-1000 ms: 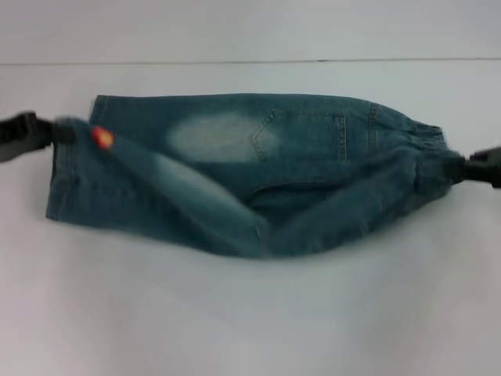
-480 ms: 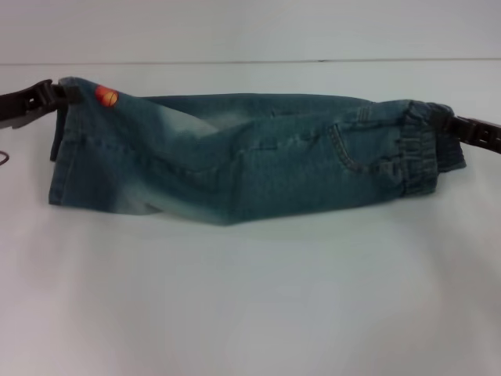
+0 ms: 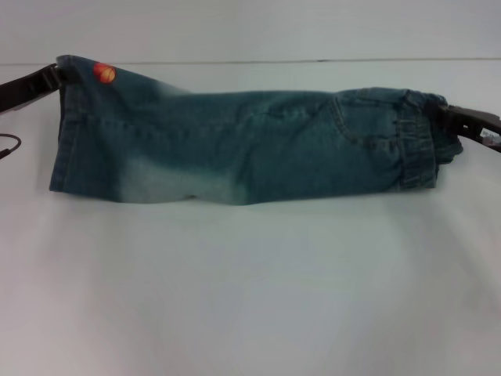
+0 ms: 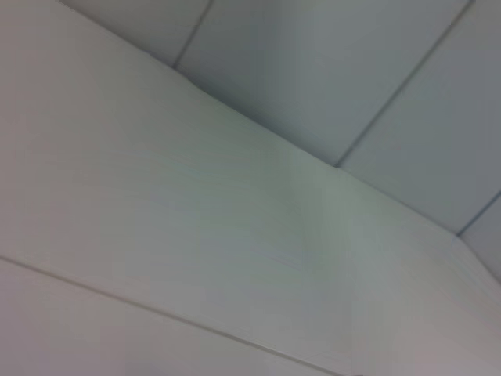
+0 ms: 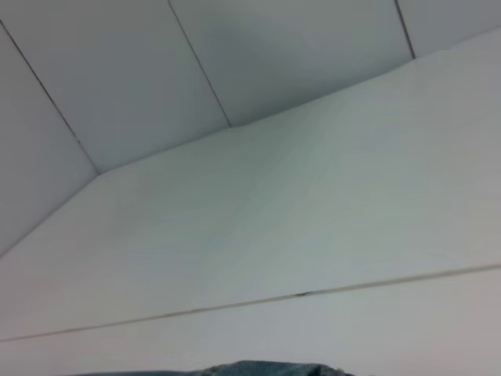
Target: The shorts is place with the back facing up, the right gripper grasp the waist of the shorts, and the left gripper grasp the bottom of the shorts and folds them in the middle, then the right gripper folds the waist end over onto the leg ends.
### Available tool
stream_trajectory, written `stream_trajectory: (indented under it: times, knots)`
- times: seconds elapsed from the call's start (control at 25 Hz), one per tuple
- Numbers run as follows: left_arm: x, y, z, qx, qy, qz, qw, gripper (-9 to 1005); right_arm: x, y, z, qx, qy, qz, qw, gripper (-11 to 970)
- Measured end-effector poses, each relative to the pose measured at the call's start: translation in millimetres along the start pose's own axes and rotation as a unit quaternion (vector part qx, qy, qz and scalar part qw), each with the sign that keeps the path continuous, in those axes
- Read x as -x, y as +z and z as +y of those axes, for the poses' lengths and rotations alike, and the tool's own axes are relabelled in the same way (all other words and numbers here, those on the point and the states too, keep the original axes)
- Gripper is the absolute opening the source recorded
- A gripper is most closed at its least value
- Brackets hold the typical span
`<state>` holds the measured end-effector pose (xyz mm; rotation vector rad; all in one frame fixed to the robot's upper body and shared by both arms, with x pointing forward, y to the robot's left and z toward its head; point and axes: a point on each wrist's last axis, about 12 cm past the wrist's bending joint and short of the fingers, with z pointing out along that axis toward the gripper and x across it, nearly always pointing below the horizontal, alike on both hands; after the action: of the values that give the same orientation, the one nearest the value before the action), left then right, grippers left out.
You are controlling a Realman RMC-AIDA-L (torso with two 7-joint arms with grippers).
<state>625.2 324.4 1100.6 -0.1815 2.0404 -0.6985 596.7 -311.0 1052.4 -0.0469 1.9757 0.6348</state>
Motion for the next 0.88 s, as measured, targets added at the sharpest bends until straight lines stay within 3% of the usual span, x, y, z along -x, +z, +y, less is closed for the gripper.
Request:
stream_trajectory:
  times: [0.48, 0.88]
  knots:
    - [-6, 19, -0.1, 0.070, 0.043, 0.004, 0.997, 30, 14, 24, 13.8, -0.018, -0.089, -0.020, 0.996, 132]
    - [-9, 23, 4.4, 0.104, 0.052, 0.000, 0.993, 30, 14, 29, 12.4, -0.040, -0.111, -0.019, 0.993, 157]
